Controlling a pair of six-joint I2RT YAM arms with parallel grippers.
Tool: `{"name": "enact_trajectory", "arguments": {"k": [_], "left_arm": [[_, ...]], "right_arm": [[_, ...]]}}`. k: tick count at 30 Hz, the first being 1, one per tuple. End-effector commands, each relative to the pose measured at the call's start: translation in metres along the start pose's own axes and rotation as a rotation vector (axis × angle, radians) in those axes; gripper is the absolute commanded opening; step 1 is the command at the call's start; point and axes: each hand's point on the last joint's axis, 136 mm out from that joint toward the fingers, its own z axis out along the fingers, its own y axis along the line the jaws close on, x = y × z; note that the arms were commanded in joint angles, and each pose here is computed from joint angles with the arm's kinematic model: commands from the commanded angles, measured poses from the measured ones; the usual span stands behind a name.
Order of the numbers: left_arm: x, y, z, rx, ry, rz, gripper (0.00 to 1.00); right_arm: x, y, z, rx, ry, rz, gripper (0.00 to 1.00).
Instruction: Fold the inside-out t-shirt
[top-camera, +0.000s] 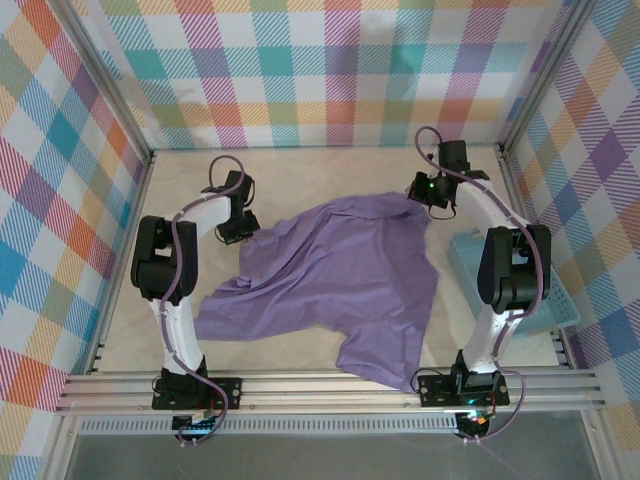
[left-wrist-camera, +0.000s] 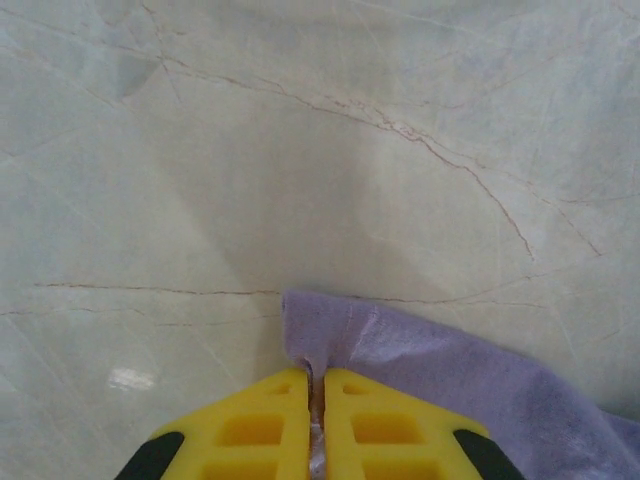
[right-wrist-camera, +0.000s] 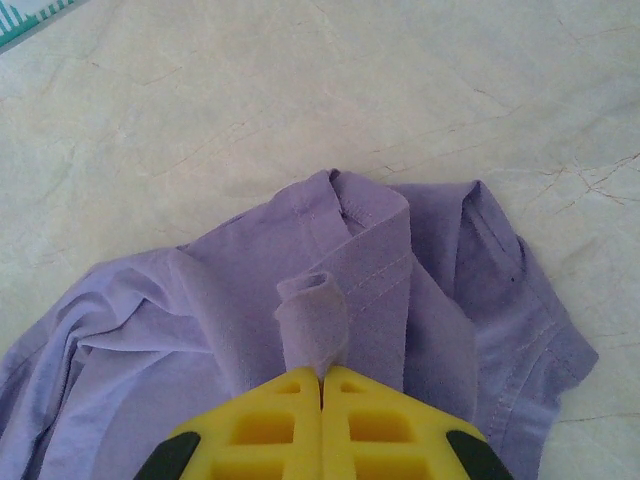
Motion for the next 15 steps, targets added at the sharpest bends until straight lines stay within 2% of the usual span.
{"name": "enact_trajectory", "arguments": {"k": [1,6,10,15], "left_arm": [[-0.014,0.007,-0.026,-0.018,-0.044,0.004,0.08],[-0.018,0.005,-0.031,-0.015,-0.047,0.014,0.01],[-0.022,0.000,-0.037,0.008,-0.048,0.007,0.00],[-0.039,-0.002,-0.068,0.077,-0.082,-0.035,0.00]], "right_arm": [[0.000,0.005,0.000,-0.003,0.008,-0.016,0.00],[0.000,0.006,0.001,-0.003,0.011,-0.018,0.00],[-0.001,0.007,-0.001,0.000,0.010,-0.021,0.00],[-0.010,0.008,-0.010,0.018,-0.011,-0.028,0.00]]}}
